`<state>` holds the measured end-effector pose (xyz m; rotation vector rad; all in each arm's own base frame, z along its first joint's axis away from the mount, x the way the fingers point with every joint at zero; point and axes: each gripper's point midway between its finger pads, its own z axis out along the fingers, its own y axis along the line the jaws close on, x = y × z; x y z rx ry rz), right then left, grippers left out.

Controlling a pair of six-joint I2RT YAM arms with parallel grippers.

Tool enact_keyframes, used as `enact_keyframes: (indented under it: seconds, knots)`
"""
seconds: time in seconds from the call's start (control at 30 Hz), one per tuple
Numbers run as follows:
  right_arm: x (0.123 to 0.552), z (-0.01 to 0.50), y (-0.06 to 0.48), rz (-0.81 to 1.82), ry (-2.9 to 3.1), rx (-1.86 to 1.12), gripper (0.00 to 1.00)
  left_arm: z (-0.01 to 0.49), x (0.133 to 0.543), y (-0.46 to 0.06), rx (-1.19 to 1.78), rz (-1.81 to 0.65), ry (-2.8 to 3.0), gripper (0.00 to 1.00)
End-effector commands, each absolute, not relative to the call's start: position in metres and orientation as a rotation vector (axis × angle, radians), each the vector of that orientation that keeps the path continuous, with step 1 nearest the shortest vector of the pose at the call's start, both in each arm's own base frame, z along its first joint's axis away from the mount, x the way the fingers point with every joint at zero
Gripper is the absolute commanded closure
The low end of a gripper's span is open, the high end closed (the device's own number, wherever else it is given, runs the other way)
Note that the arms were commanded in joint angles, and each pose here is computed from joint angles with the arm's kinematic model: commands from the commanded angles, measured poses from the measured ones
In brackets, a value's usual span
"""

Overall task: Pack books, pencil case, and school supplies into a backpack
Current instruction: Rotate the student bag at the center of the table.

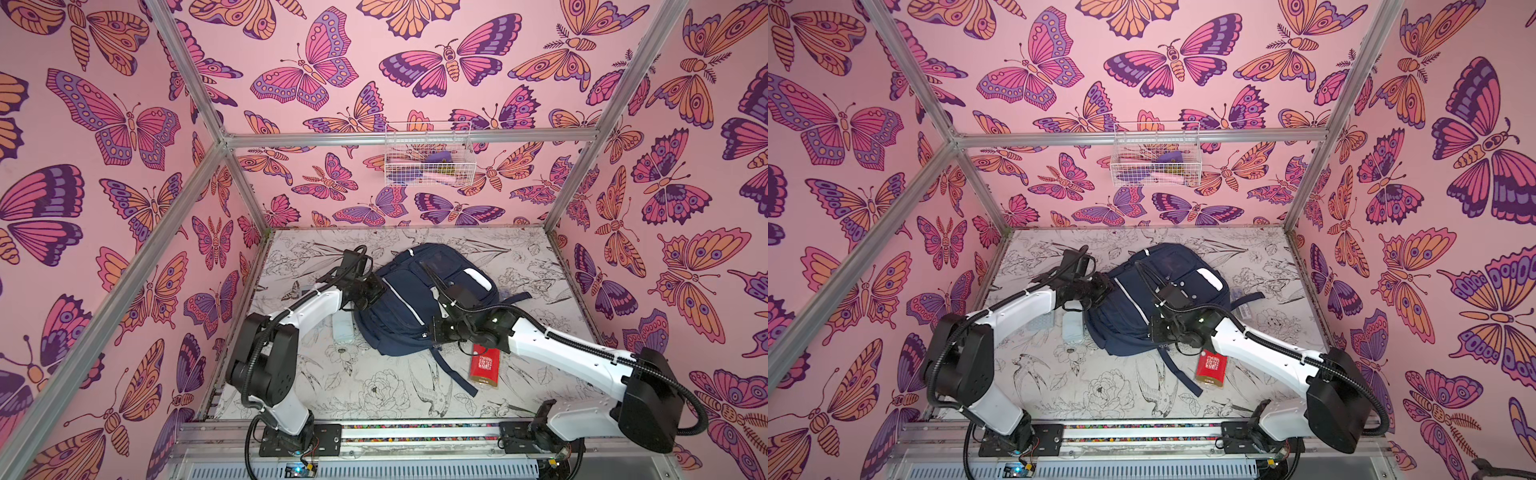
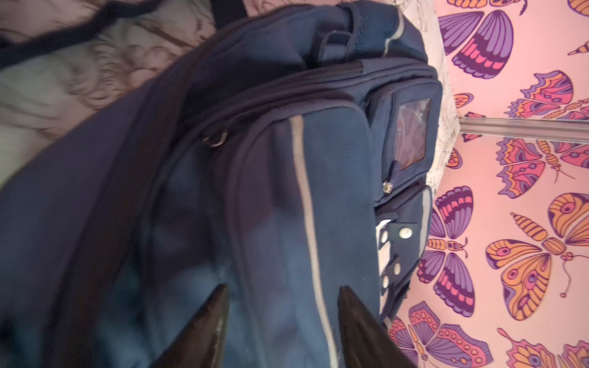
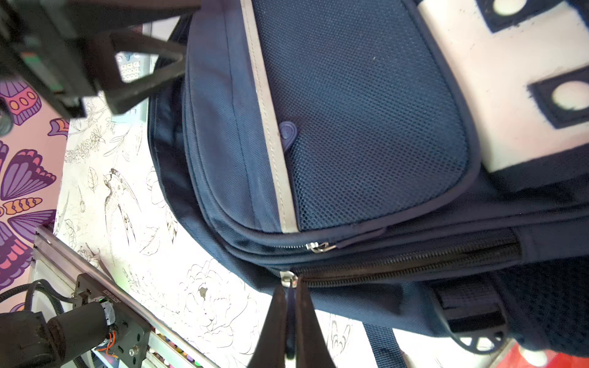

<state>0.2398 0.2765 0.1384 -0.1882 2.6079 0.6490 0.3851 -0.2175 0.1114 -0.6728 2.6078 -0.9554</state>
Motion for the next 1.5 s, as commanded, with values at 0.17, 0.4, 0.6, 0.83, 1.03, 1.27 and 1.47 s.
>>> enact_keyframes:
  seconds: [0.17,0.4,0.6,0.83,1.03,1.27,1.47]
  knots:
    - [0.244,0.141,0.299,0.816,2.552,-0.169,1.0,0.089,0.382,-0.24,-0.612,-1.056,2.683,1.0]
    - [0.253,0.148,0.369,1.043,2.437,-0.28,1.0,0.088,0.377,-0.228,-0.759,-1.069,2.604,1.0]
    - [0.292,0.157,0.411,1.047,2.378,-0.239,1.0,0.081,0.369,-0.209,-0.86,-1.015,2.55,1.0]
    - [0.331,0.147,0.312,0.569,2.45,-0.091,1.0,0.082,0.365,-0.166,-0.95,-0.925,2.47,1.0]
    - [0.347,0.154,0.236,0.393,2.463,-0.036,1.0,0.082,0.358,-0.151,-0.993,-0.895,2.444,1.0]
    - [0.34,0.15,0.212,0.447,2.512,-0.063,1.0,0.111,0.33,-0.196,-0.733,-0.981,2.523,0.91]
    - [0.325,0.121,0.213,0.515,2.56,-0.01,1.0,0.118,0.328,-0.2,-0.488,-0.776,2.614,0.1]
